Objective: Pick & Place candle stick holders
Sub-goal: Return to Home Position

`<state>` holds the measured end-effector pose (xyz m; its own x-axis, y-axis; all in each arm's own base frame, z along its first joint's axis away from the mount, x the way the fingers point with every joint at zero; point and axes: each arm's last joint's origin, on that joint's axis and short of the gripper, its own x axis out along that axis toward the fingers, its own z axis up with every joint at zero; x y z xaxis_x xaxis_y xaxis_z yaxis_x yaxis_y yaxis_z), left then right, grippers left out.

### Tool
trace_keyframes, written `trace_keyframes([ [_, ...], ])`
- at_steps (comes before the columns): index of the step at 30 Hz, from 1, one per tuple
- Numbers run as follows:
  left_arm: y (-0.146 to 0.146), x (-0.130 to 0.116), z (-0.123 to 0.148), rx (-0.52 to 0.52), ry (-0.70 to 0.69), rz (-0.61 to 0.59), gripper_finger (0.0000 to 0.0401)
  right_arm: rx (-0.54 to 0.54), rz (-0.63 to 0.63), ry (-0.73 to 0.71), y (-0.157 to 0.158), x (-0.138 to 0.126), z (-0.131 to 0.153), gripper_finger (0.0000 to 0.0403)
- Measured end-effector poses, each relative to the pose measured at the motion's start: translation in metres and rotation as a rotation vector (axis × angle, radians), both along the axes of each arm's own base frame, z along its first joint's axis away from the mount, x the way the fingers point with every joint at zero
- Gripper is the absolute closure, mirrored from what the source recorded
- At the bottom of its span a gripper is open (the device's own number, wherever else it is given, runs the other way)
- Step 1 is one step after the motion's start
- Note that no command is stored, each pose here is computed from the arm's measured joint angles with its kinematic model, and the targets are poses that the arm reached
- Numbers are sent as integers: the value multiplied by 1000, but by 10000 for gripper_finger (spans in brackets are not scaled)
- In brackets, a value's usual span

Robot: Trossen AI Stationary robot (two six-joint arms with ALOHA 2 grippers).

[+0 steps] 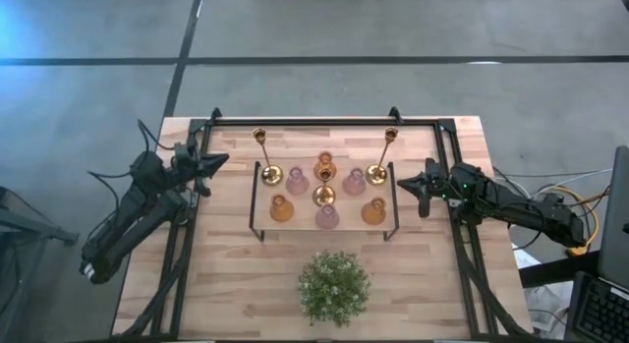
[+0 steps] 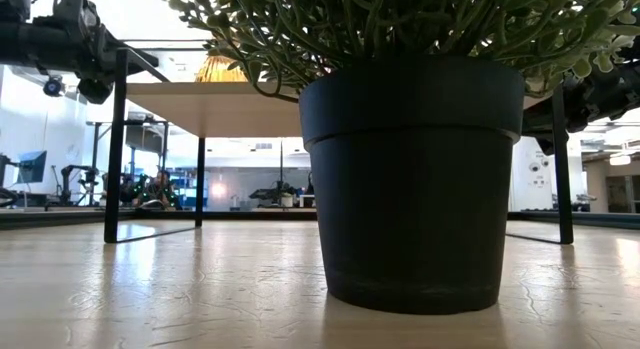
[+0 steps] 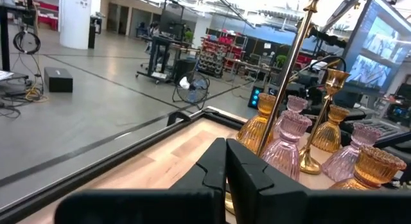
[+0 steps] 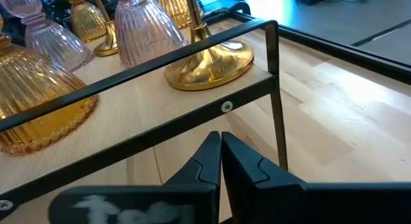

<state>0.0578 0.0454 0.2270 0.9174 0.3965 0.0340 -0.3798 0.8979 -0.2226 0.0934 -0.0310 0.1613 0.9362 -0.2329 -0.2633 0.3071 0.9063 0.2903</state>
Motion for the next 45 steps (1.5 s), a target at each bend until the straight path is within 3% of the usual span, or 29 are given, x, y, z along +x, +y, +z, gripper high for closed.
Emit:
trace_keyframes([
  [4, -3, 2, -2, -9, 21, -44, 388, 0, 0, 0, 0, 0, 0, 394],
  [8, -10, 6, -1, 167, 72, -137, 387, 0, 0, -1, 0, 0, 0, 394],
  [13, -14, 10, 2, 214, 57, -100, 387, 0, 0, -1, 0, 0, 0, 394],
  [21, -32, 17, -10, 369, 167, -329, 387, 0, 0, -1, 0, 0, 0, 394],
  [25, -37, 23, -25, 370, 196, -399, 387, 0, 0, -1, 0, 0, 0, 394],
  [33, -37, 36, -53, 379, 129, -408, 387, 0, 0, -1, 0, 0, 0, 394],
  [41, -43, 39, -57, 342, 53, -456, 387, 0, 0, -1, 0, 0, 0, 394],
  [45, -46, 39, -58, 259, 38, -494, 387, 0, 0, -1, 0, 0, 0, 394],
])
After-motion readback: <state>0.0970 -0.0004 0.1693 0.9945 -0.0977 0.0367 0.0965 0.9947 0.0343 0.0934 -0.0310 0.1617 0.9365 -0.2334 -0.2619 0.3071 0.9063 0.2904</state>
